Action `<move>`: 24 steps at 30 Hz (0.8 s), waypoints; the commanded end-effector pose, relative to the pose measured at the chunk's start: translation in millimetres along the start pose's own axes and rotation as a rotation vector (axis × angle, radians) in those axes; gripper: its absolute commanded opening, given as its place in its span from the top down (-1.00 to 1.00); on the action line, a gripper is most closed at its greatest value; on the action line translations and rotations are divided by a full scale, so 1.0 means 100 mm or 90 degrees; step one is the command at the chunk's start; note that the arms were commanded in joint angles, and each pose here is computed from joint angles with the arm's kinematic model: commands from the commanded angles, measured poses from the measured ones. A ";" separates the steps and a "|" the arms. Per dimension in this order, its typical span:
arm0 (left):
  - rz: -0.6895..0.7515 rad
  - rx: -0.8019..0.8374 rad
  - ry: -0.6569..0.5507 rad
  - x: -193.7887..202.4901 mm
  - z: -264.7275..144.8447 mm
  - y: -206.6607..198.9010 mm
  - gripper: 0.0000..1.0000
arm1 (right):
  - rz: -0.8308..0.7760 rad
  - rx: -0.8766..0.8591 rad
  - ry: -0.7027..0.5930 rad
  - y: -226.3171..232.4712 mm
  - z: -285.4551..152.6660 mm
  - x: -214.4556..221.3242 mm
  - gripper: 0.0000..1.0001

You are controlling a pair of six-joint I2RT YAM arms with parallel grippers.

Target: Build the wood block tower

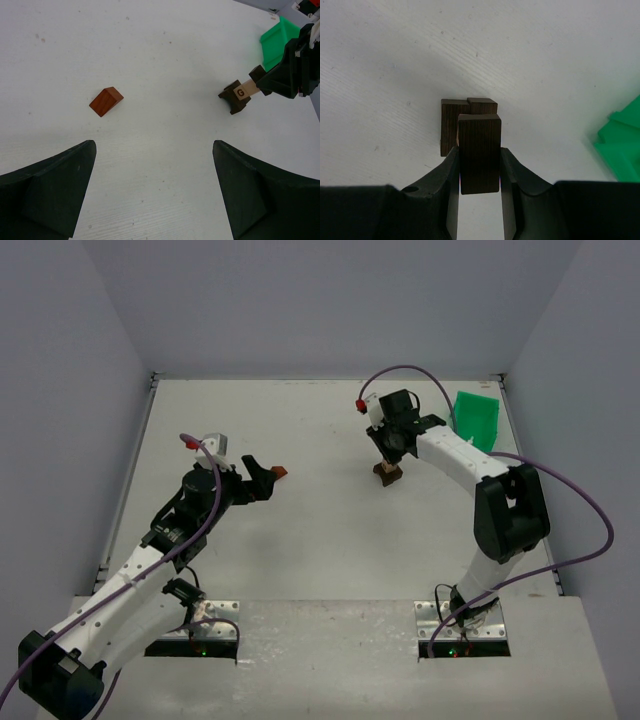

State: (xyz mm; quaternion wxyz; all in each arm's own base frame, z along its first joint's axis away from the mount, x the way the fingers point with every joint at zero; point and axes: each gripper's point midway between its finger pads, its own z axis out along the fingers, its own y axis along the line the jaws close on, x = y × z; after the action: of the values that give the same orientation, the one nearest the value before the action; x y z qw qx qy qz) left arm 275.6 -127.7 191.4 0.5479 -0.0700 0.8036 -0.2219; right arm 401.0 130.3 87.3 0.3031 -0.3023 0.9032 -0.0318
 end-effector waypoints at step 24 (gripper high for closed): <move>-0.006 0.022 -0.027 -0.14 -0.02 -0.09 -1.00 | 0.012 0.018 -0.046 -0.09 -0.06 -0.23 0.18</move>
State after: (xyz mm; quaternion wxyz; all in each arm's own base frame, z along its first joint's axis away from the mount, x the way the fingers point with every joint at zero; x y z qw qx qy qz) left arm 275.6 -127.9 191.1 0.5473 -0.0697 0.8039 -0.2221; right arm 402.1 130.5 87.2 0.3047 -0.3017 0.9028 -0.0322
